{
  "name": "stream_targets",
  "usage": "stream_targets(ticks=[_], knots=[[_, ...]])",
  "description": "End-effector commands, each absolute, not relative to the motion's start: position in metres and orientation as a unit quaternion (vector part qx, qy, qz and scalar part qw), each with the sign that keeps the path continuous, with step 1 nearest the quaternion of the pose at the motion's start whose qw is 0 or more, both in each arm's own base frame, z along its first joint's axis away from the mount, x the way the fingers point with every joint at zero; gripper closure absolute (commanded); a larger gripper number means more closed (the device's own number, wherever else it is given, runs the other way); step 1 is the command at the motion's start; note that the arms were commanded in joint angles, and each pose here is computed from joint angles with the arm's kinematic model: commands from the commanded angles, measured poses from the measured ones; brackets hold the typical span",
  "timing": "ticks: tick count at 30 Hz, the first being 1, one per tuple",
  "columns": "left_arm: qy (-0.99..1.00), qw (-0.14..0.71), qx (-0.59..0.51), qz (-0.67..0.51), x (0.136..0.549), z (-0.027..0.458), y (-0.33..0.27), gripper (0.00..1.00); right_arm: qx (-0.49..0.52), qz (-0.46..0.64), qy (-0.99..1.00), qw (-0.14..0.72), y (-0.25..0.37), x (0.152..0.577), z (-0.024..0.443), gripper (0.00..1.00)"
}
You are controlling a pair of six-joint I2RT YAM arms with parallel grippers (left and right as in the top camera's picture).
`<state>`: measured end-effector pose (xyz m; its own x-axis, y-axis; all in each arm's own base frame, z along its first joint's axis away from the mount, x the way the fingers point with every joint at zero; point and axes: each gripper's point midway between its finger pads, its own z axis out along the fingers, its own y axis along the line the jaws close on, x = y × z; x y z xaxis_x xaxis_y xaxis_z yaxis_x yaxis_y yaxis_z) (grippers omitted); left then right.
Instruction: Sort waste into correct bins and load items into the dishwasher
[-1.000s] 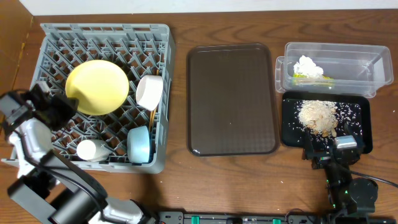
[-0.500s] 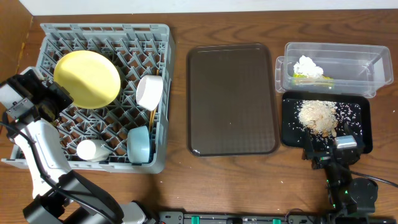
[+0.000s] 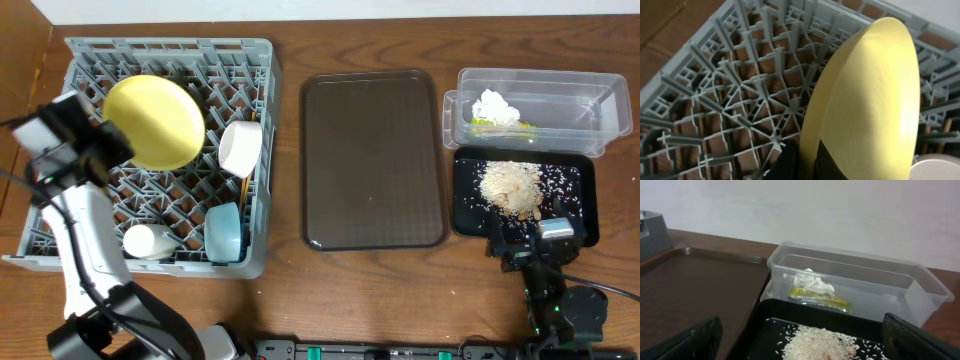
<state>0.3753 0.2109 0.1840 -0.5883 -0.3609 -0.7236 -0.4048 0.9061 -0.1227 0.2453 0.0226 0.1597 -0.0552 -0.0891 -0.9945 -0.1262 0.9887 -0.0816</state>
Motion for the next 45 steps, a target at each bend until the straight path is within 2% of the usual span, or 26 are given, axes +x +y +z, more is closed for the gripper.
stream_targets(ticks=[1, 10, 22, 26, 27, 29, 31, 37, 45], knots=[[0.898, 0.388, -0.176, 0.110, 0.378, 0.194, 0.203, 0.92, -0.078, 0.010, 0.725, 0.684, 0.022, 0.245, 0.159, 0.01], [0.896, 0.353, -0.146, 0.226, 0.383, 0.199, 0.187, 0.92, -0.078, 0.010, 0.725, 0.684, 0.022, 0.245, 0.159, 0.01], [0.881, 0.335, -0.175, 0.285, 0.370, 0.205, 0.206, 0.92, -0.078, 0.010, 0.725, 0.684, 0.022, 0.245, 0.159, 0.01], [0.878, 0.339, -0.208, 0.269, 0.368, 0.201, 0.204, 0.92, -0.078, 0.010, 0.725, 0.684, 0.022, 0.245, 0.159, 0.01], [0.877, 0.340, -0.221, 0.257, 0.367, 0.199, 0.202, 0.85, -0.078, 0.010, 0.725, 0.684, 0.022, 0.245, 0.159, 0.01], [0.880, 0.339, -0.247, 0.222, 0.365, 0.192, 0.197, 0.54, -0.078, 0.010, 0.725, 0.684, 0.022, 0.245, 0.159, 0.01], [0.887, 0.333, -0.272, 0.167, 0.363, 0.181, 0.188, 0.42, -0.078, 0.011, 0.725, 0.684, 0.022, 0.245, 0.159, 0.01], [0.883, 0.284, -0.374, -0.005, 0.344, 0.154, 0.165, 0.40, -0.078, 0.011, 0.725, 0.684, 0.022, 0.245, 0.159, 0.01], [0.864, 0.228, -0.445, -0.056, 0.327, 0.133, 0.156, 0.36, -0.078, 0.010, 0.725, 0.684, 0.022, 0.245, 0.159, 0.01]])
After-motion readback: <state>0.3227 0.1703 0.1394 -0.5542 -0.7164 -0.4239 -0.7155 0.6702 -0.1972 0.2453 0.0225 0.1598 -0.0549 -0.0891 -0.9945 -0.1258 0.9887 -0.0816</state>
